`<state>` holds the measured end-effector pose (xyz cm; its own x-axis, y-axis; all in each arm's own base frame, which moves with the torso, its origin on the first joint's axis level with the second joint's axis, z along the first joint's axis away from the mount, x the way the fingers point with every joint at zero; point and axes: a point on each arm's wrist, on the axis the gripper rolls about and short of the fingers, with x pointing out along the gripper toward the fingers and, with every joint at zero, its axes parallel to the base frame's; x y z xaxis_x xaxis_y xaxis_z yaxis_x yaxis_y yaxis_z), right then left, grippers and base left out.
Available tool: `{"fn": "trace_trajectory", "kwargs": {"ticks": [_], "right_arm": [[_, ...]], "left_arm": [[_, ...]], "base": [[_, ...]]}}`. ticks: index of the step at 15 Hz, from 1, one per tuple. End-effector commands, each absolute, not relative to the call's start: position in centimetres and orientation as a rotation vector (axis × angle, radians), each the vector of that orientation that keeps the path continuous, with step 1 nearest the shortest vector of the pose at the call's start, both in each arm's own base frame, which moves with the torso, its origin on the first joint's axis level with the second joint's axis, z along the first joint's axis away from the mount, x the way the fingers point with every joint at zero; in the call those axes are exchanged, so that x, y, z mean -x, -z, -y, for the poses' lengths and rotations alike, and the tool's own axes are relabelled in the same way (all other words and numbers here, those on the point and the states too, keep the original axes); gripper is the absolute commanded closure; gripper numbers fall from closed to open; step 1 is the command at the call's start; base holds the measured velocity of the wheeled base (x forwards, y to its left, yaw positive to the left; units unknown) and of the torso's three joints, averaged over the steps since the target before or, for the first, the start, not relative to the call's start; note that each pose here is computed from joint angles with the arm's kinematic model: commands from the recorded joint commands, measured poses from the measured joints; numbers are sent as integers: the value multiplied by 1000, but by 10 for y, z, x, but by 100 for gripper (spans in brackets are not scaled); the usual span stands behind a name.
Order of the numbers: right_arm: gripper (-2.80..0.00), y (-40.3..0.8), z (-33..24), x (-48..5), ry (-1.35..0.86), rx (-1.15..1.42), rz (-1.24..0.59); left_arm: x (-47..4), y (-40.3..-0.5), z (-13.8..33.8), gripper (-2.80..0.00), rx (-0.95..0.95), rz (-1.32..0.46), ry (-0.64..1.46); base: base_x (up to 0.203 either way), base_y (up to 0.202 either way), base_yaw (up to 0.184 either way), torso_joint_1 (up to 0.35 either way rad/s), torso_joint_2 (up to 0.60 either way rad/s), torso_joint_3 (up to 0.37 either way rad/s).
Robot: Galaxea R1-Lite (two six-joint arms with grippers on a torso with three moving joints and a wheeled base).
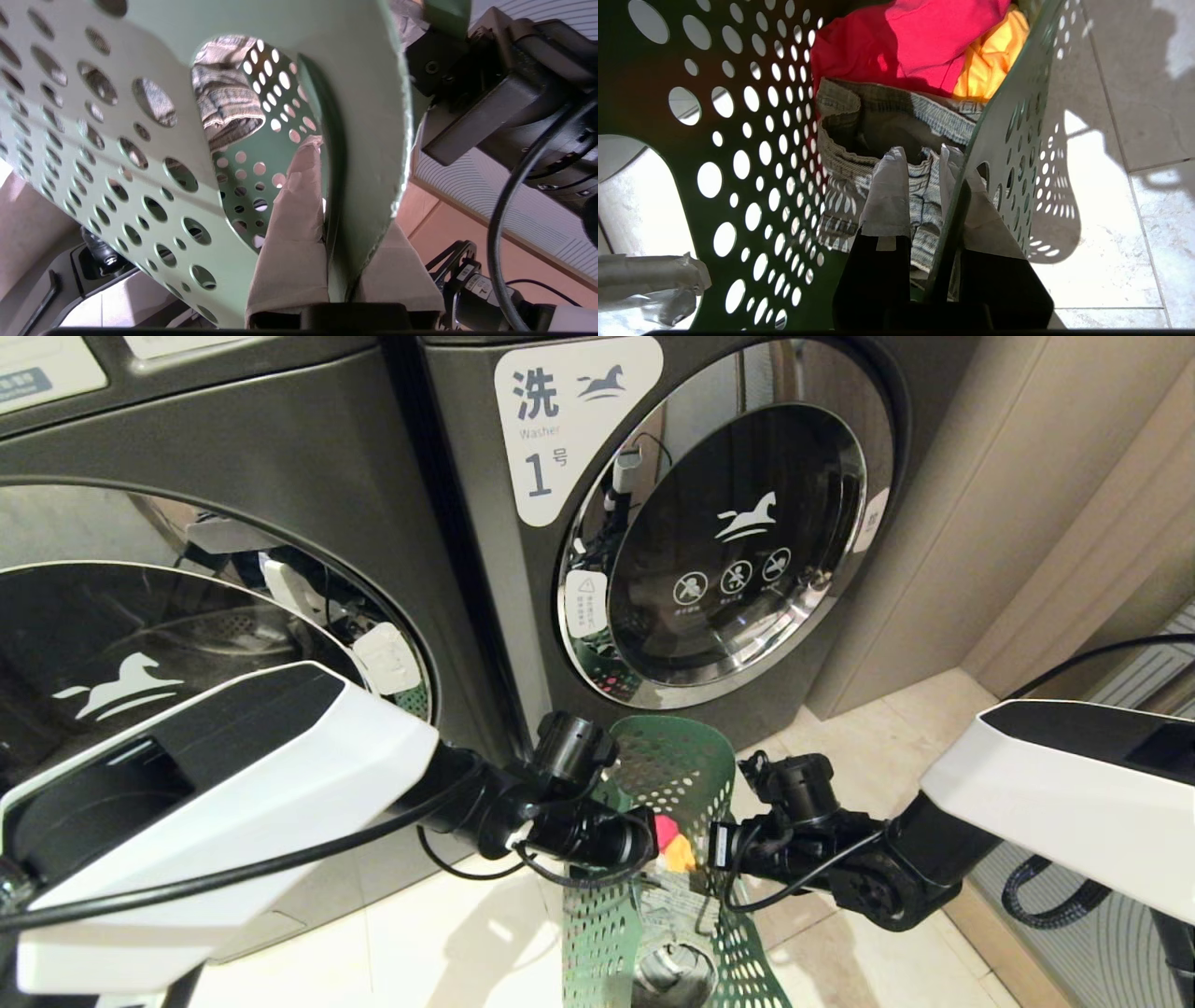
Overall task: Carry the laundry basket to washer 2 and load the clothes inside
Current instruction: Pick up the clothes basket and put it beside the washing machine
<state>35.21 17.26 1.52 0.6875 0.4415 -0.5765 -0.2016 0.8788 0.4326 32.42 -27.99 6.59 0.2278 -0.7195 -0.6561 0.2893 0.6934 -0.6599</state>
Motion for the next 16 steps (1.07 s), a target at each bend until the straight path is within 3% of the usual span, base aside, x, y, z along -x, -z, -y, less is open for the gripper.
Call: {"fn": "trace_trajectory", "kwargs": {"ticks": [1,16], "right_arm": [[0,-16,-172,-352,-369,-356,-726],[0,-22,-160,-357,-341,-367,-705]], "left_arm": [[-324,-65,280,0,449,-1153,725],[-324,-62,288,0,419,-1122,676]], "base": [[0,0,0,-1,7,-203],[0,0,0,2,4,-164]]}}
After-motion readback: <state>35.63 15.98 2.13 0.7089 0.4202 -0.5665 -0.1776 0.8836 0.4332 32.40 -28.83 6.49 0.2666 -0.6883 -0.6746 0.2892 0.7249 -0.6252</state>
